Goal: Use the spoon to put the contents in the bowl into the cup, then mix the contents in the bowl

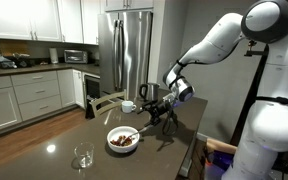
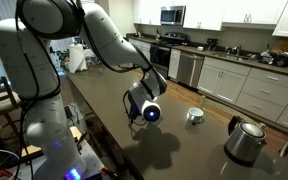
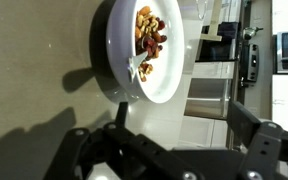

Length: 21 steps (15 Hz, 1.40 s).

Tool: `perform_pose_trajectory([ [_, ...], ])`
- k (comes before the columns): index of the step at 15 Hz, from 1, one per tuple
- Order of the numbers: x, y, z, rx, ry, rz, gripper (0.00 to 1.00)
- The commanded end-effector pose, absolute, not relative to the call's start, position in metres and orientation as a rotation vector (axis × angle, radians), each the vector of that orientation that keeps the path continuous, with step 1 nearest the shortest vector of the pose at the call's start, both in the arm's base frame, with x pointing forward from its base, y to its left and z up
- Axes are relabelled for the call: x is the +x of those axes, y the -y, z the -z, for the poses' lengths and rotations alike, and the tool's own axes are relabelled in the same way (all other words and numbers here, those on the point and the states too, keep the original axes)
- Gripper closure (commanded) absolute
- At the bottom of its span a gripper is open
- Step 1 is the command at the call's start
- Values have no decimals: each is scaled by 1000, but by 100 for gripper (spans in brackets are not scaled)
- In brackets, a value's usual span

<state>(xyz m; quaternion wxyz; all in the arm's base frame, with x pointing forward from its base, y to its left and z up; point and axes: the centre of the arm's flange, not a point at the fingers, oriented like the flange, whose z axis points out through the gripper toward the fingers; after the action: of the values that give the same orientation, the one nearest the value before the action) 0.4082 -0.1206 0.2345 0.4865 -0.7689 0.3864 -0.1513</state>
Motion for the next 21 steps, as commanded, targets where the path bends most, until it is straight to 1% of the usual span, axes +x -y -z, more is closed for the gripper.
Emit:
perform_pose_trajectory([
  [1, 401, 120, -218, -1817, -884, 510, 0],
  [7, 387, 119, -194, -1807, -825, 619, 0],
  [12, 378, 108, -178, -1815, -783, 644, 0],
  [20, 377, 80, -176, -1839, -717, 641, 0],
  [21, 377, 77, -177, -1840, -709, 646, 25],
])
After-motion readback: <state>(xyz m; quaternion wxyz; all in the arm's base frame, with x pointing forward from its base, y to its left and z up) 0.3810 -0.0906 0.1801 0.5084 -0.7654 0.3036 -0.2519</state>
